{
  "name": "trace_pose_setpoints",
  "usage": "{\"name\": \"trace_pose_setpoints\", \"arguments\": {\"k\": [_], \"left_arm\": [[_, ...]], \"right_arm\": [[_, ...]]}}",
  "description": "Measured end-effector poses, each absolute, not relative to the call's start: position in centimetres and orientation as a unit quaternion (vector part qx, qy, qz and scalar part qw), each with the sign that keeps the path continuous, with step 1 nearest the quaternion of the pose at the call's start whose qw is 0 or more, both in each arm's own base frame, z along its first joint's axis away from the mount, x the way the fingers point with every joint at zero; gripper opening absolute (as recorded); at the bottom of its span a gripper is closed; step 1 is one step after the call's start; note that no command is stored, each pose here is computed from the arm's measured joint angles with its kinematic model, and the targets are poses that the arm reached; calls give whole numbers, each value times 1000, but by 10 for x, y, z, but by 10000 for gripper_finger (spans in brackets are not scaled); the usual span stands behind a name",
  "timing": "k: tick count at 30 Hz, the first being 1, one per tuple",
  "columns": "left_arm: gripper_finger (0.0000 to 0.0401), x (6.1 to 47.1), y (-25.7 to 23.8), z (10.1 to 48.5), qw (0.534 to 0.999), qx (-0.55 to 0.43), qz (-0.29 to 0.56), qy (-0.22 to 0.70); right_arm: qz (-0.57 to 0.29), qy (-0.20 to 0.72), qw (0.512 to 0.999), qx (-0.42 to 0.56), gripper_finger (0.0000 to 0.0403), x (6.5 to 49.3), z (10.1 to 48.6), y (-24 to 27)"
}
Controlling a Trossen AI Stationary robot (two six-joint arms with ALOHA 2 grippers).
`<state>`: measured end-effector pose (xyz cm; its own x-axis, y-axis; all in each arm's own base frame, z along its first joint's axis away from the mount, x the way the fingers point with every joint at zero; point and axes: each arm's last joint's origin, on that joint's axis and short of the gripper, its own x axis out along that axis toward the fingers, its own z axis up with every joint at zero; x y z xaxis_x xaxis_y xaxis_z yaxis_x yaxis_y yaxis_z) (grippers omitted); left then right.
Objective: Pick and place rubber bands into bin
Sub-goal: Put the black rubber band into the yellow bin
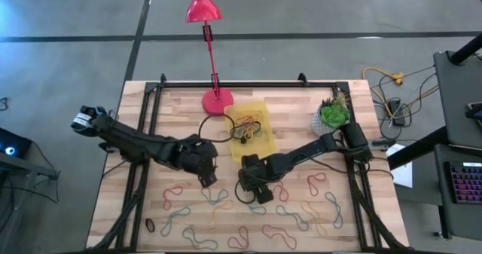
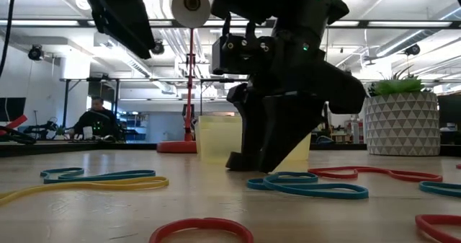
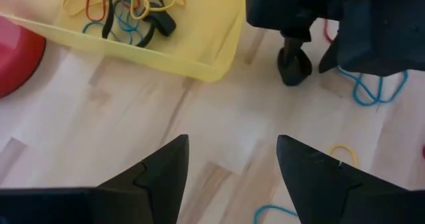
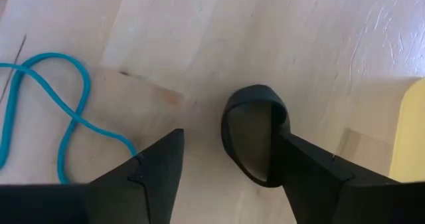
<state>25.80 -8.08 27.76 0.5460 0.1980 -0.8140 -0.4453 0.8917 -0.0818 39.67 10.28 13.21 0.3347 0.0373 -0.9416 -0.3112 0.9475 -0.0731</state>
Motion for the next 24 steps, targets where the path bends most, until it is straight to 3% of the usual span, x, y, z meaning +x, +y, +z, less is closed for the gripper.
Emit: {"name": "trace_pose_setpoints", "arguments": {"k": [4, 13, 20, 24], "left_arm": [[212, 258, -82, 277, 868, -145, 194, 433], [212, 261, -82, 279, 875, -158, 205, 409], [212, 262, -82, 280, 879, -153, 216, 396], [212, 262, -81, 280, 881, -148, 227, 388]], "right_arm": [[104, 566, 809, -120, 175, 398, 135, 100], [58, 576, 810, -92, 18, 399, 139, 86], [42, 515, 851, -94, 12, 382, 203, 91], [-28, 458, 880, -125, 12, 367, 246, 82]]}}
